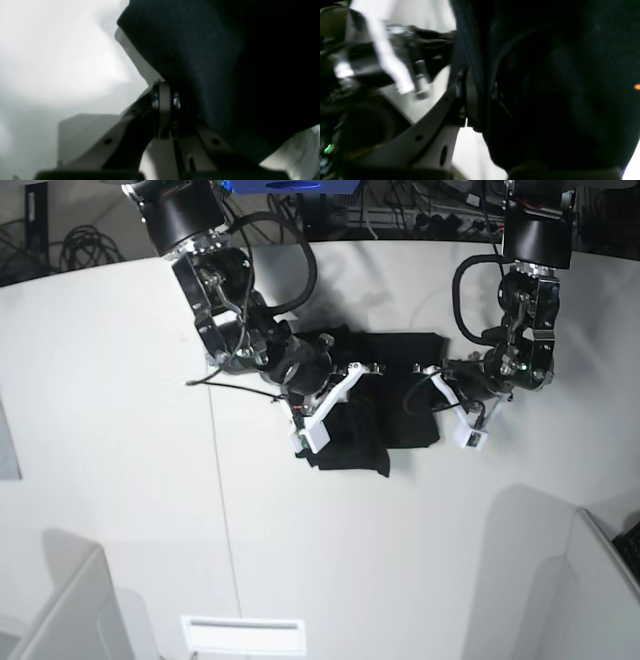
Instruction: Fold the T-shirt properly
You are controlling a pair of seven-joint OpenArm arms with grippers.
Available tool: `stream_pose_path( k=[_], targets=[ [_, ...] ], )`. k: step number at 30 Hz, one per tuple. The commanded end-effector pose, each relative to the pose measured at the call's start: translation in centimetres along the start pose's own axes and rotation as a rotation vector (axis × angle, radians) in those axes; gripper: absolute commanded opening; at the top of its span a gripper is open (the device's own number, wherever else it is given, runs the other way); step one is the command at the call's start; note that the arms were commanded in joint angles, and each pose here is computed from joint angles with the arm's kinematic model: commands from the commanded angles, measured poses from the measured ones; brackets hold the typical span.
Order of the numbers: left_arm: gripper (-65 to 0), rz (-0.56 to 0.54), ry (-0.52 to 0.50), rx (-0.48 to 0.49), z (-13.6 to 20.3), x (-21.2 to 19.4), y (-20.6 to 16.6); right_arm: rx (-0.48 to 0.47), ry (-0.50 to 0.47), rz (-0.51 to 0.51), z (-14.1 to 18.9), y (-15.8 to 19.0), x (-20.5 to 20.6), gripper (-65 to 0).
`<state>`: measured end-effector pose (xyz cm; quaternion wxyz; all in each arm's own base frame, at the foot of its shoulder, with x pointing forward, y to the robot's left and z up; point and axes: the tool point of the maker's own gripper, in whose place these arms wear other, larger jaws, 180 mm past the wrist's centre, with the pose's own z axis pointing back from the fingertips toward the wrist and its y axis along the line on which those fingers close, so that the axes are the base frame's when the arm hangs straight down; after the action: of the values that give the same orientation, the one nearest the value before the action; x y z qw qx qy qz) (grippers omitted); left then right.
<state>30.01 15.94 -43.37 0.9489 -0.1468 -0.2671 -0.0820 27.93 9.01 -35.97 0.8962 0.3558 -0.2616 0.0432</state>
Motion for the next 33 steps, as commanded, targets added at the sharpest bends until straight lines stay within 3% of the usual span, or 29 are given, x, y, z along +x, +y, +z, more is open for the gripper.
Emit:
stream_pose_path(
  k=[1,6,9,13,18,26,31,33],
  targets=[
    [-65.0,-0.019,0.066,0.038,0.5,-1.6,1.2,0.032,-0.060,0.021,-0.1,1.2,1.9,-65.0],
    [-65.0,-0.061,0.033,0.028,1.7,-1.3,0.1,0.063,-0.057,0.081,-1.6,3.1,1.8,-65.0],
    [-65.0,-0.041,0.005,0.058,3.0,-1.2,1.2,0.090,-0.042,0.072,-2.4,4.6,1.4,-65.0],
    [-65.0,0.008,-0.021,0.111,5.0,-2.0,3.3,0.050,0.001,0.050,-3.7,3.0,0.5,-65.0],
    [-65.0,0.096,-0.053,0.243,9.9,-3.3,7.5,0.027,0.010,0.030,-4.0,1.9,0.4,-65.0],
    [-65.0,0.079,-0.073,0.349,15.5,-5.8,11.5,0.032,-0.021,-0.018,-4.0,2.0,1.4,-65.0],
    [-65.0,0.097,-0.058,0.375,16.3,-6.9,12.2,0.025,-0.008,-0.024,-4.2,1.8,1.0,-64.7],
    [-65.0,0.099,-0.058,0.374,16.3,-6.9,12.2,0.028,0.000,-0.035,-4.5,1.9,0.7,-55.1]
  ],
)
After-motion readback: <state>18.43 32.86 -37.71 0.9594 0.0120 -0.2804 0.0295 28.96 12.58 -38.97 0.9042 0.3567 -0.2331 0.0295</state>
